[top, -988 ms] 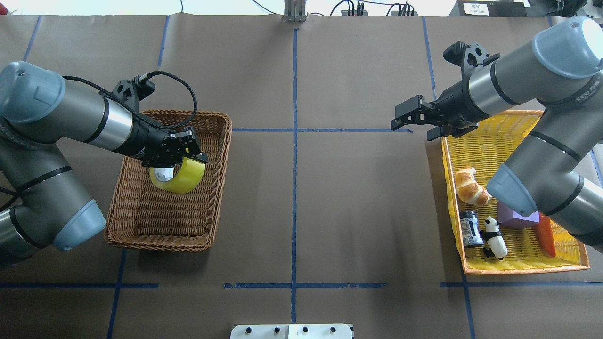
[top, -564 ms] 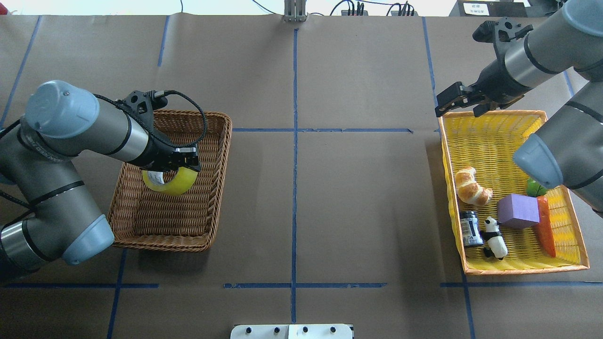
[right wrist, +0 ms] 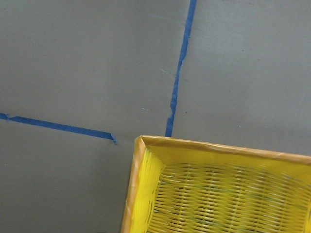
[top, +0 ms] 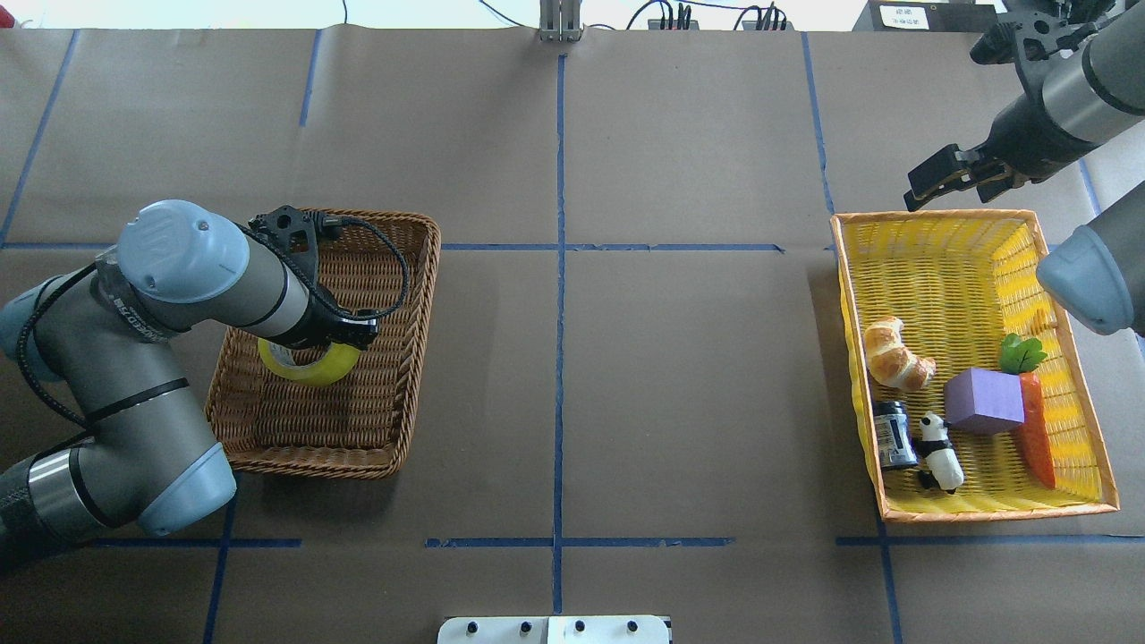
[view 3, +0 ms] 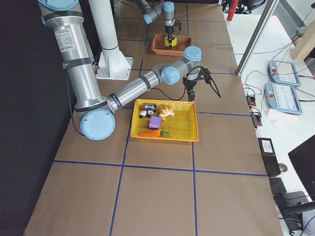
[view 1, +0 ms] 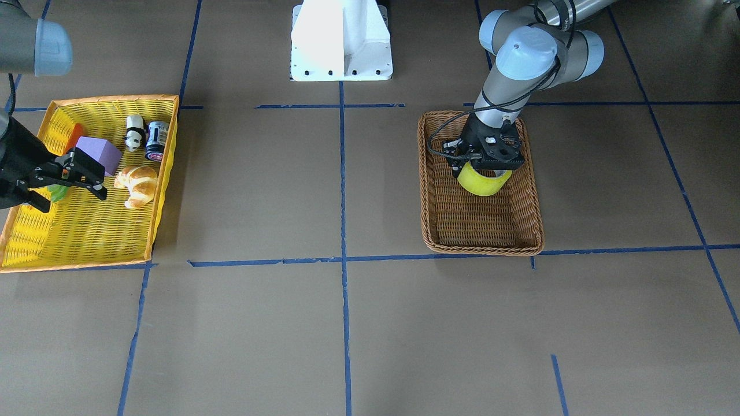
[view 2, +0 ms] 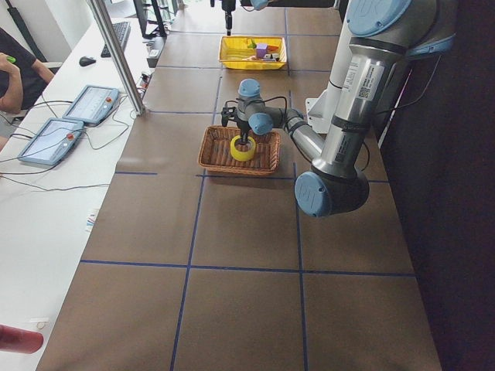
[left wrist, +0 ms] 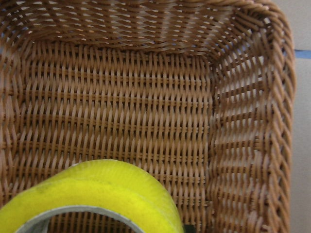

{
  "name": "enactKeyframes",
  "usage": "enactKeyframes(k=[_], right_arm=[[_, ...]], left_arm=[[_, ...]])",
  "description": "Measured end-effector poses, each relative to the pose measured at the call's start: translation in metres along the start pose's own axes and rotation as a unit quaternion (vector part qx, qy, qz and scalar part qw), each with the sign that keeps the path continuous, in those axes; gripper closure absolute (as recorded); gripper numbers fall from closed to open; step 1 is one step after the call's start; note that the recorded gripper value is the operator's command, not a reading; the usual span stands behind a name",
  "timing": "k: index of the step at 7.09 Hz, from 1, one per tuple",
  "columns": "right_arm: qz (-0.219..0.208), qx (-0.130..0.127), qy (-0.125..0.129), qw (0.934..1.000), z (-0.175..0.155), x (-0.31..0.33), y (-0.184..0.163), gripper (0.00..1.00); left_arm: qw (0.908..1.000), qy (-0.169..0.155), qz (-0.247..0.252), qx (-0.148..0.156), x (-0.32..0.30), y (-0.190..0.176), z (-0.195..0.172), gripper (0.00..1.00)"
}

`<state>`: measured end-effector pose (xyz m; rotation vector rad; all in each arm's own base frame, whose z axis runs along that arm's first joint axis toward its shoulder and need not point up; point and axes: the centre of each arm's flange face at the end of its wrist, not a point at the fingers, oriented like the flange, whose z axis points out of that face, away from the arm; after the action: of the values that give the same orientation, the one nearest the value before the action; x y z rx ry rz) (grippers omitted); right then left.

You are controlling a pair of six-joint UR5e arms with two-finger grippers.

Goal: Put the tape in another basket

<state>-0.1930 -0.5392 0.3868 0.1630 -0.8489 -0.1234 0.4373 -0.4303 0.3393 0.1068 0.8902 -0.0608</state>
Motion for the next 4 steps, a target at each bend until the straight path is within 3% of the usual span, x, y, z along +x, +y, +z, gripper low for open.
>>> enactKeyframes(k=[4], right_arm=[[-0.011,-0.003,0.007,0.9999,-0.002,0.027,0.006,0.00]], left_arm=[[0.9989,-0.041,0.019,0.010,0.000,0.006,0.005,0.00]])
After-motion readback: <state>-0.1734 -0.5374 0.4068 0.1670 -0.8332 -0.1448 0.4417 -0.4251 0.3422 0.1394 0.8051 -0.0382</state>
